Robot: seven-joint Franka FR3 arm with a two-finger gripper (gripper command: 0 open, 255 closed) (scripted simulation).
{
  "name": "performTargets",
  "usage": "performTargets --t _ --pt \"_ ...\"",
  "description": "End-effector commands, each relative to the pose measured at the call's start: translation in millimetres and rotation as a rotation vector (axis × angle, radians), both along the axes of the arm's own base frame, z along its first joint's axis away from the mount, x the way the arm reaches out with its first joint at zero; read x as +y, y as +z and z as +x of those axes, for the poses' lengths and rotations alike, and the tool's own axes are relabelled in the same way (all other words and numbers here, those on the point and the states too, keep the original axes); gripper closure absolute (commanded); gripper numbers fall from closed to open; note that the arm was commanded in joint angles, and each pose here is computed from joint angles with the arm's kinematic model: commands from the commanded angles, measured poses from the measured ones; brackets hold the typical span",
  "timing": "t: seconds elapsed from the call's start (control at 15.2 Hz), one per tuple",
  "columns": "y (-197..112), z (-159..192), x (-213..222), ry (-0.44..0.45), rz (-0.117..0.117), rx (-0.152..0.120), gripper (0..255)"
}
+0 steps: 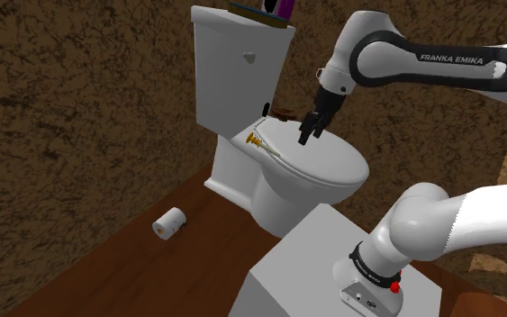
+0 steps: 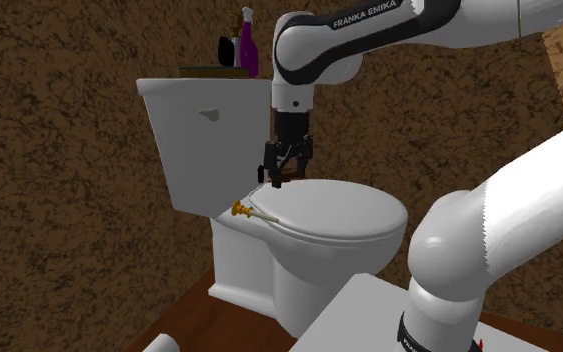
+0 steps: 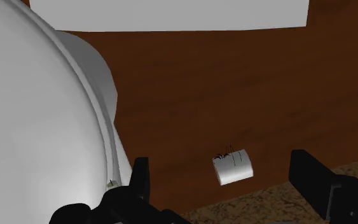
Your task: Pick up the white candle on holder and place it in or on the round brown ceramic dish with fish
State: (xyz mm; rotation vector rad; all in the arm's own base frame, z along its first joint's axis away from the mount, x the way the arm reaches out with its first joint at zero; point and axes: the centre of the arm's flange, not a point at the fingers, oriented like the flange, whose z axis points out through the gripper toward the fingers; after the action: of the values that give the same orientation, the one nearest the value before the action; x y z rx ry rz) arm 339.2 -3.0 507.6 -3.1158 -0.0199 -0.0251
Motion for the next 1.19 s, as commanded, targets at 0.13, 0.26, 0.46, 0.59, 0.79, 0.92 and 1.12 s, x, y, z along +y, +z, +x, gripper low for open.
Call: performTargets --t 0.13,0.26,0.46,0.59,0.79,0.92,1.12 --pt "-31.8 32.9 -16.8 0.067 -0.030 -0.036 0" --pt "-48.2 48.7 -24.7 0.100 -0.045 -0.053 0" --pt "-71.9 73.3 -35.9 0.149 -0.066 -0.078 0" --pt "-87.3 90.4 -43.0 0.181 -0.081 -0.095 0" --pt "-109.7 116.9 -53.0 0.230 -0.103 -0.120 0" --pt "-124.1 135.1 -59.2 0.262 -0.117 -0.137 0" --pt "-140.8 157.4 -66.1 0.301 -0.134 -0.157 0"
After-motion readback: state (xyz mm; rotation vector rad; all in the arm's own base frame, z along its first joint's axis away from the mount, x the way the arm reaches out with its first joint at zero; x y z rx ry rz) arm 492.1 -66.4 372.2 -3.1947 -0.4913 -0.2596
